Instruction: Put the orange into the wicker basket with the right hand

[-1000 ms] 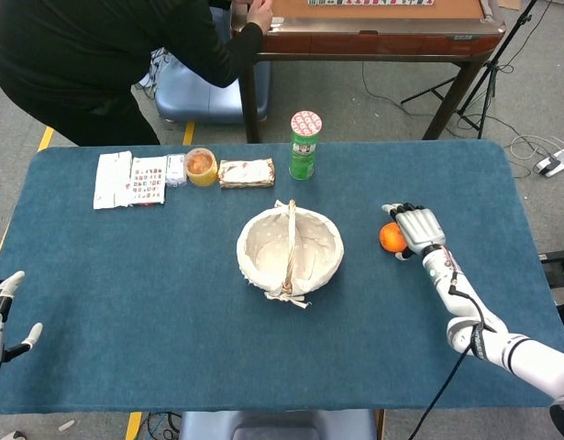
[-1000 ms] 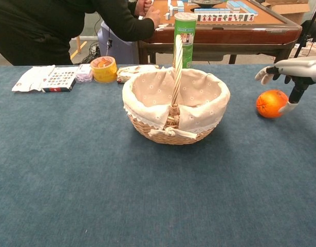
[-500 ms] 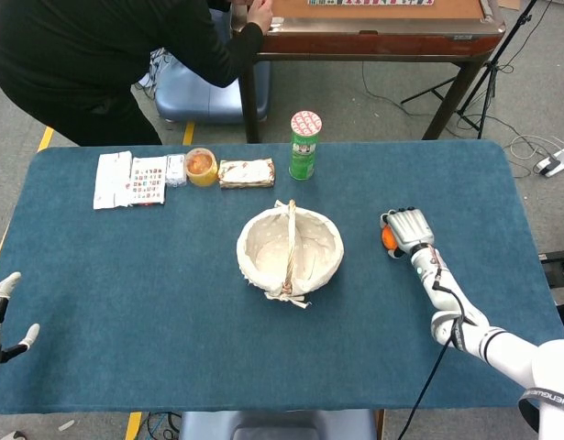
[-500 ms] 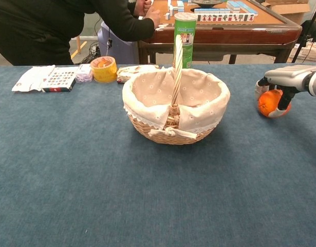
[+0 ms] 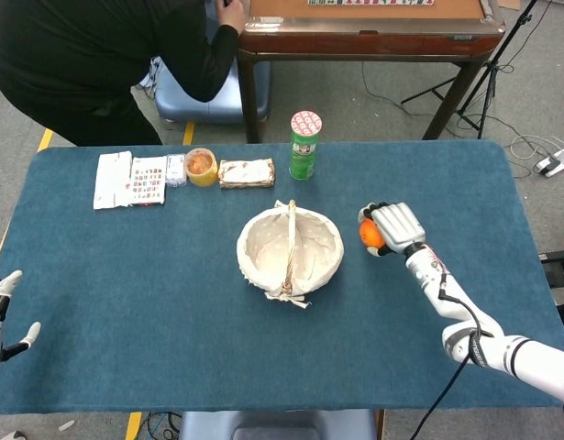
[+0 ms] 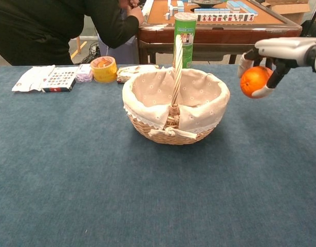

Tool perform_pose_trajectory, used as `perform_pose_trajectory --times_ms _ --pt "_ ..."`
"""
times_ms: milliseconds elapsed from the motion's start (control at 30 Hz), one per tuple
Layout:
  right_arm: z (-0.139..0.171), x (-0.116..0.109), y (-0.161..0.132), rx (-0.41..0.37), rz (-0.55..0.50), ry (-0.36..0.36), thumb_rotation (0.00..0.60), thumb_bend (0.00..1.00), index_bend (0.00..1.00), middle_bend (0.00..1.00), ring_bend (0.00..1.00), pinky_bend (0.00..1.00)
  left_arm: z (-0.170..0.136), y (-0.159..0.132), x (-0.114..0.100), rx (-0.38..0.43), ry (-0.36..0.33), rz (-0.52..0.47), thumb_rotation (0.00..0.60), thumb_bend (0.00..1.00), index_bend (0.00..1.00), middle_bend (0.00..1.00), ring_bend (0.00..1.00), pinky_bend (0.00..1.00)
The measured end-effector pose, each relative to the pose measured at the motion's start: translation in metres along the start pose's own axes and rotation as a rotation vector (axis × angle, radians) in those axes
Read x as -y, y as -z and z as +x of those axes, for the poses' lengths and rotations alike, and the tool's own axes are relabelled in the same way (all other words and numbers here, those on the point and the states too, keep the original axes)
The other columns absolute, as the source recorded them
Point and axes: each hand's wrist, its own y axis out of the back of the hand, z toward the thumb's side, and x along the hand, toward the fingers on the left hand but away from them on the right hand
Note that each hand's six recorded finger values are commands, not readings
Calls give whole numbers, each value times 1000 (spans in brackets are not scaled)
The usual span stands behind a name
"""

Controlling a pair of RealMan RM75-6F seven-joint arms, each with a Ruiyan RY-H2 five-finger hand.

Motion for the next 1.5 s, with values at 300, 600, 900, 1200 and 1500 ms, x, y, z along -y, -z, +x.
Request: perform_pose_trajectory --times_ms 300,600,900,1200,1500 --pt "16 -58 -74 -213 -66 112 600 271 536 420 371 564 -2 0 -2 -2 -7 -2 600 301 102 161 137 186" --pt "8 -56 -105 -265 -28 90 600 262 512 394 370 564 -8 5 -3 -18 -9 -3 600 302 102 161 137 186" --pt "6 -45 -111 -266 -27 44 600 239 356 344 328 563 -8 3 -2 -12 -5 -2 600 302 102 161 137 186" --pt "5 -38 -112 -272 -35 5 600 90 165 264 233 496 -8 2 -2 -6 -5 -2 600 301 103 161 137 168" --pt "7 -38 -108 -267 -28 5 600 20 124 243 216 481 -8 1 -2 0 -5 -1 600 303 102 161 137 167"
